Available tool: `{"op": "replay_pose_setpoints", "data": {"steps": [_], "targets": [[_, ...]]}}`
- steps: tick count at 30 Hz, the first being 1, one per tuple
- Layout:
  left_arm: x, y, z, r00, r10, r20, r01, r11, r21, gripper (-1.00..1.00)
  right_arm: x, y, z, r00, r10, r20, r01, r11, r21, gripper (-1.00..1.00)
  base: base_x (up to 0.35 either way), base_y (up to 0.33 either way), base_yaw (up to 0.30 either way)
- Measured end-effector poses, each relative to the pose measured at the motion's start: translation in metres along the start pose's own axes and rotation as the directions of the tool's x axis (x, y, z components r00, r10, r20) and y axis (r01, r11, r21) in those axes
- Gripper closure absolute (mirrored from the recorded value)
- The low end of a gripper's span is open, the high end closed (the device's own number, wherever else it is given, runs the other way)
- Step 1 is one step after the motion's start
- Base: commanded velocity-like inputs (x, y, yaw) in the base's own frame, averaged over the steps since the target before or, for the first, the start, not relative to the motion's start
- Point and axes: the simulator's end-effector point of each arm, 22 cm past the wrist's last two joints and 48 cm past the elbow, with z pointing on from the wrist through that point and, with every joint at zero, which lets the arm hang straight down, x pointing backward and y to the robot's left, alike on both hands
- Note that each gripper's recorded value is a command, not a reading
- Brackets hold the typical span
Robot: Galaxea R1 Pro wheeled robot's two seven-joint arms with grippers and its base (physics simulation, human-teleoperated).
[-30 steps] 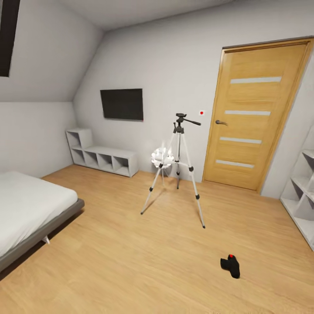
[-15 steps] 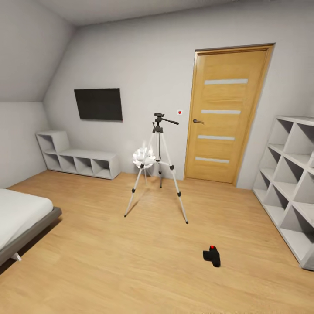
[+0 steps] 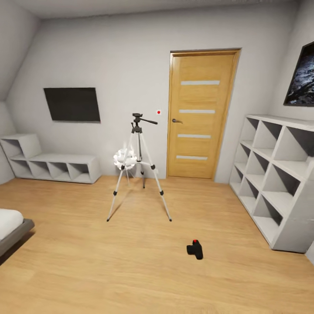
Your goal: Attach the digital camera to the camera tripod in the bedroom.
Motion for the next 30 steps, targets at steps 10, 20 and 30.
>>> {"op": "replay_pose_setpoints", "data": {"steps": [10, 20, 30], "targets": [[0.0008, -0.0067, 0.0000, 1.000, 0.003, -0.001, -0.003, 1.000, 0.009, -1.00, -0.0001, 0.0002, 0.0000, 1.000, 0.000, 0.001, 0.000, 1.000, 0.000, -1.00, 0.000, 0.000, -0.295], [0.0012, -0.0082, 0.0000, 1.000, 0.003, -0.001, -0.003, 1.000, 0.010, -1.00, 0.0009, 0.0005, 0.0000, 1.000, -0.004, -0.004, 0.004, 1.000, -0.002, -1.00, 0.000, 0.000, -0.122], [0.0009, -0.0082, 0.0000, 1.000, 0.003, 0.000, -0.003, 1.000, 0.011, -1.00, 0.0004, -0.0004, 0.0000, 1.000, -0.008, -0.002, 0.008, 1.000, -0.005, -1.00, 0.000, 0.000, -0.005]]}}
